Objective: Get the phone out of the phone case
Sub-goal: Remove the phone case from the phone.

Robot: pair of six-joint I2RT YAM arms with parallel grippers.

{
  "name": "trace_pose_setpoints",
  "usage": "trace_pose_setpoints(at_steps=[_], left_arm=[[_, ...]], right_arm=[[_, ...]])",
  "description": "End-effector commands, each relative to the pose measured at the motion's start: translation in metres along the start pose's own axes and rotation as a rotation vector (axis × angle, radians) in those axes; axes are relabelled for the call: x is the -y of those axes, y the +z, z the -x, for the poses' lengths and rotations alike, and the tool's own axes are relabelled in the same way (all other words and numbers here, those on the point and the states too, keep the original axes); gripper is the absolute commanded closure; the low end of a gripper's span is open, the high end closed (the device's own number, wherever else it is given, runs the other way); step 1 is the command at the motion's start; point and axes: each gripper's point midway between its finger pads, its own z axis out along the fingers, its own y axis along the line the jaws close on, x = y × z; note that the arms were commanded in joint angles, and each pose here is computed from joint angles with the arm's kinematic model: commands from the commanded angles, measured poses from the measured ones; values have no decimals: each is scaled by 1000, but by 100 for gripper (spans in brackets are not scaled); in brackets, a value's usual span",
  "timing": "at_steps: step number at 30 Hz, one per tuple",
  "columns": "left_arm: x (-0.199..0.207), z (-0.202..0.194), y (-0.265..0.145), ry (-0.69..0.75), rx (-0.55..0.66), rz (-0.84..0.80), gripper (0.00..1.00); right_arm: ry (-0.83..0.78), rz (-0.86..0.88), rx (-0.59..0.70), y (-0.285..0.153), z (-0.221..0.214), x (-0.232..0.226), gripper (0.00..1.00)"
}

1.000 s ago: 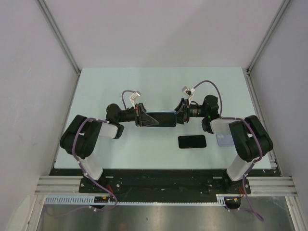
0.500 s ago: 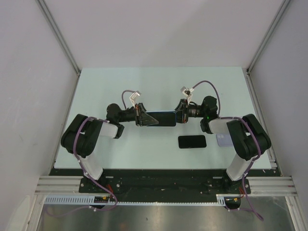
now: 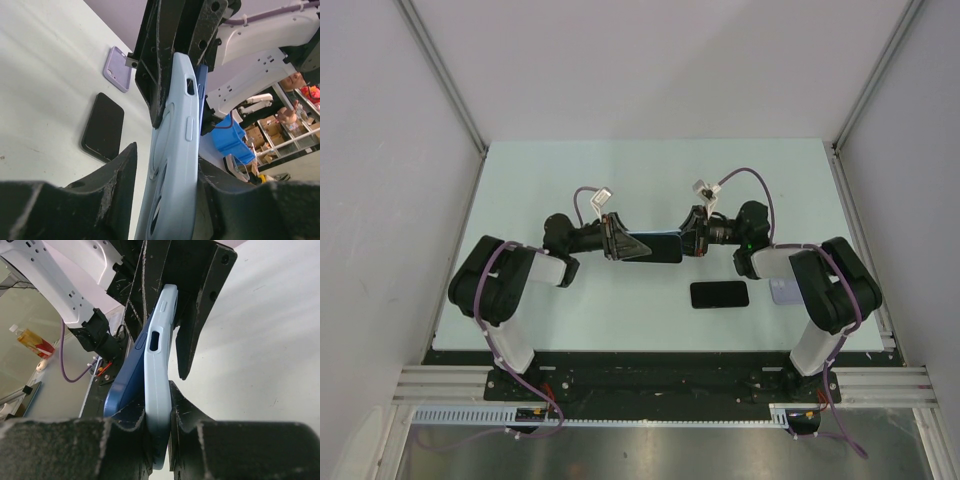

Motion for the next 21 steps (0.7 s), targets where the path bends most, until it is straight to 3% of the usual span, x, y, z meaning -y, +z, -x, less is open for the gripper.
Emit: trace_pose_setpoints(at_steps=[1,13,17,21], left_arm=[[33,52,7,299,185,-95,54],[33,55,3,312,183,-93,43],[37,58,0,352,186,-95,26],[40,59,-1,390,188,-95,19]], right_arm=[[-97,103,-33,10,0,-22,100],[46,-42,-22,0,5,14,100],[81,-47,-34,-2,2,16,100],[106,-60,-46,0,-2,20,100]])
